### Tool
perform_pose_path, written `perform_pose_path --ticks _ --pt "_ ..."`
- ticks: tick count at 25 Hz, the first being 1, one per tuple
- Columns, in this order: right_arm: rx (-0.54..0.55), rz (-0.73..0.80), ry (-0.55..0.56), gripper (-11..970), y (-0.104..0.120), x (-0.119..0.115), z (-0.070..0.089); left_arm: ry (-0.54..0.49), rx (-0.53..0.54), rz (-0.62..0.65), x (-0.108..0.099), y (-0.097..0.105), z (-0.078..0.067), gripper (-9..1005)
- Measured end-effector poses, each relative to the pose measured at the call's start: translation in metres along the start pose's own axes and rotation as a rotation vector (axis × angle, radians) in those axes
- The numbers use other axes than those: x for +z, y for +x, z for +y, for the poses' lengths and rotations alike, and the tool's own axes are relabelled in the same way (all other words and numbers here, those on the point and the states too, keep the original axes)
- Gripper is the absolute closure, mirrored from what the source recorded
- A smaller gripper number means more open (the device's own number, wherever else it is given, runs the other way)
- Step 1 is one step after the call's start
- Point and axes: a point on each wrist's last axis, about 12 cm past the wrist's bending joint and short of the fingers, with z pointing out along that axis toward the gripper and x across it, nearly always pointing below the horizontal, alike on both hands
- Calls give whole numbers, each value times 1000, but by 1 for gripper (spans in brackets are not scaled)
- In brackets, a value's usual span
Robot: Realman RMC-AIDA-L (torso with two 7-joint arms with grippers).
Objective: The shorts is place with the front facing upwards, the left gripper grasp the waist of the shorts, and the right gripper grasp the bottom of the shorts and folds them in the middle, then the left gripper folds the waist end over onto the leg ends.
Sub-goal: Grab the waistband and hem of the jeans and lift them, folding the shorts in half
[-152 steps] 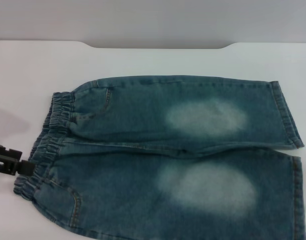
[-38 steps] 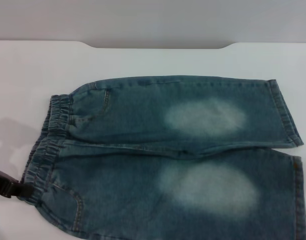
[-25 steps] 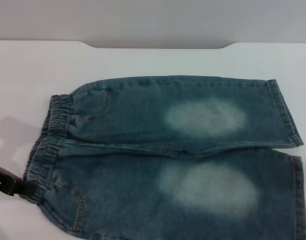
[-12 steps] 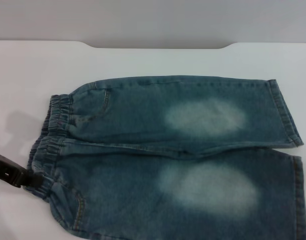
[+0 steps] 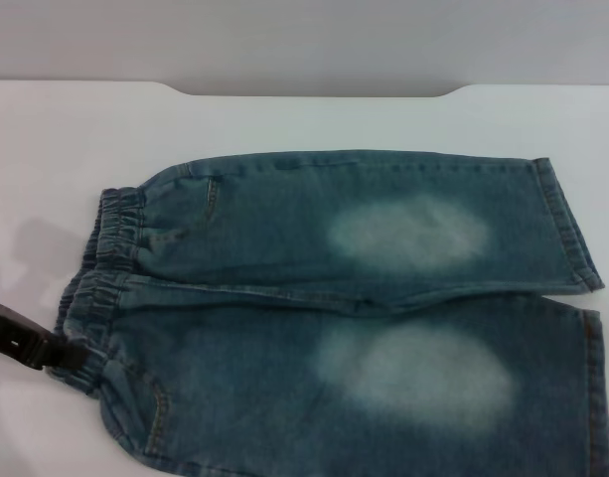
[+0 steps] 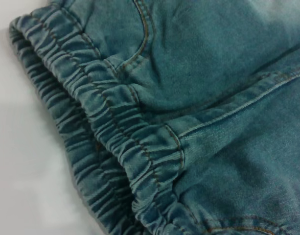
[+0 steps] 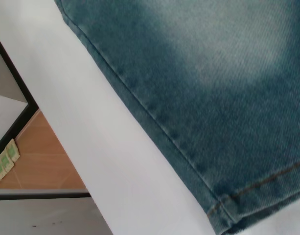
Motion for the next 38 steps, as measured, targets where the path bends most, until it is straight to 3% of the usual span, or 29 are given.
perform_pose_path --ticks 38 --pt "-57 61 -4 491 -20 18 2 11 18 -7 5 -8 -5 947"
